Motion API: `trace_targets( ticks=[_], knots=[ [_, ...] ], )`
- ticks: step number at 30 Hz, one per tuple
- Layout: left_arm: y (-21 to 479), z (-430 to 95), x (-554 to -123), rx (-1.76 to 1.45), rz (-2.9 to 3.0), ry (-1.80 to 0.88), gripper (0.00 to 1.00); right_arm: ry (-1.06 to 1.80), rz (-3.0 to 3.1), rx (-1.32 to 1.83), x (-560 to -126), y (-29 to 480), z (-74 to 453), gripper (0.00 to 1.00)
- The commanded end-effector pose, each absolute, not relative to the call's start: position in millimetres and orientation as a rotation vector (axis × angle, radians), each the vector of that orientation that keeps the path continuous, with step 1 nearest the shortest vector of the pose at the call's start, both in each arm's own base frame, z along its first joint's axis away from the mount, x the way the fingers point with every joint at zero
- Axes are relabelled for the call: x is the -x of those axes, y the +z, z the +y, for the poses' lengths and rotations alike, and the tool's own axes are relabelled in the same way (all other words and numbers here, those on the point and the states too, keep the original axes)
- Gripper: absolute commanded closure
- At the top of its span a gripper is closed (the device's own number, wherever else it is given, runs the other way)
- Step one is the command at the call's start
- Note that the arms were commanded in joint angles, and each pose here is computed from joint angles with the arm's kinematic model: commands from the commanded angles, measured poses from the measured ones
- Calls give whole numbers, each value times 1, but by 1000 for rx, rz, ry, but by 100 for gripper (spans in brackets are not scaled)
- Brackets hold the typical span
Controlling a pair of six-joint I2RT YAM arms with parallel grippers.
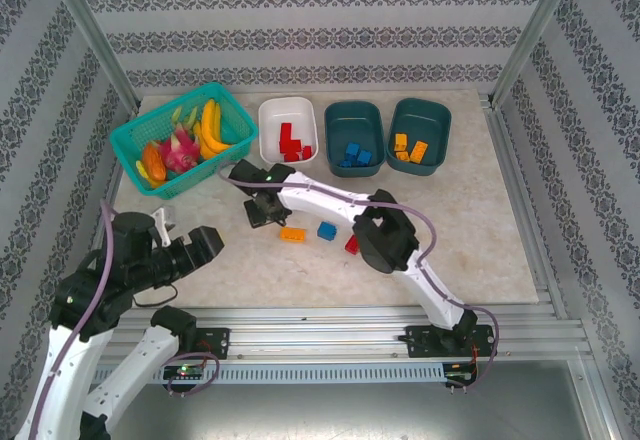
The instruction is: Sort the legos into containers by color
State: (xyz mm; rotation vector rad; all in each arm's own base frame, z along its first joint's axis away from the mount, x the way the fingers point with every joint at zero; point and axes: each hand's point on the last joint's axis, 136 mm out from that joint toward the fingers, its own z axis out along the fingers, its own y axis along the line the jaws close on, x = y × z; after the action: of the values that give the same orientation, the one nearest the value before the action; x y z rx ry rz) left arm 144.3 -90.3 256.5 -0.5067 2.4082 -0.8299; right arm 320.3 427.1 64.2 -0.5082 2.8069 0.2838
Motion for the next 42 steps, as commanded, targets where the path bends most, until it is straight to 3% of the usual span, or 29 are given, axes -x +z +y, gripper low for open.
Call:
trace_targets(
  ticks=[1, 10, 20, 31, 42],
  knots=[
    [281, -117, -184, 398, 2310, -975, 14, 332, 2667, 366, -349, 152, 384, 68],
    [320, -180, -292, 211, 2245, -1057, 14, 313, 2637, -15, -406, 196, 214, 68],
    [315, -275, -377, 57, 2260, -1124, 14, 245, 2617, -417, -493, 167, 75, 68],
    [299, -339, -443, -34, 2287, -1116, 15, 167, 2643, -534, -573, 103, 15, 66],
    [279, -358, -471, -28, 2321, -1083, 16, 156, 2694, -576, -594, 52, -6, 62]
  ],
)
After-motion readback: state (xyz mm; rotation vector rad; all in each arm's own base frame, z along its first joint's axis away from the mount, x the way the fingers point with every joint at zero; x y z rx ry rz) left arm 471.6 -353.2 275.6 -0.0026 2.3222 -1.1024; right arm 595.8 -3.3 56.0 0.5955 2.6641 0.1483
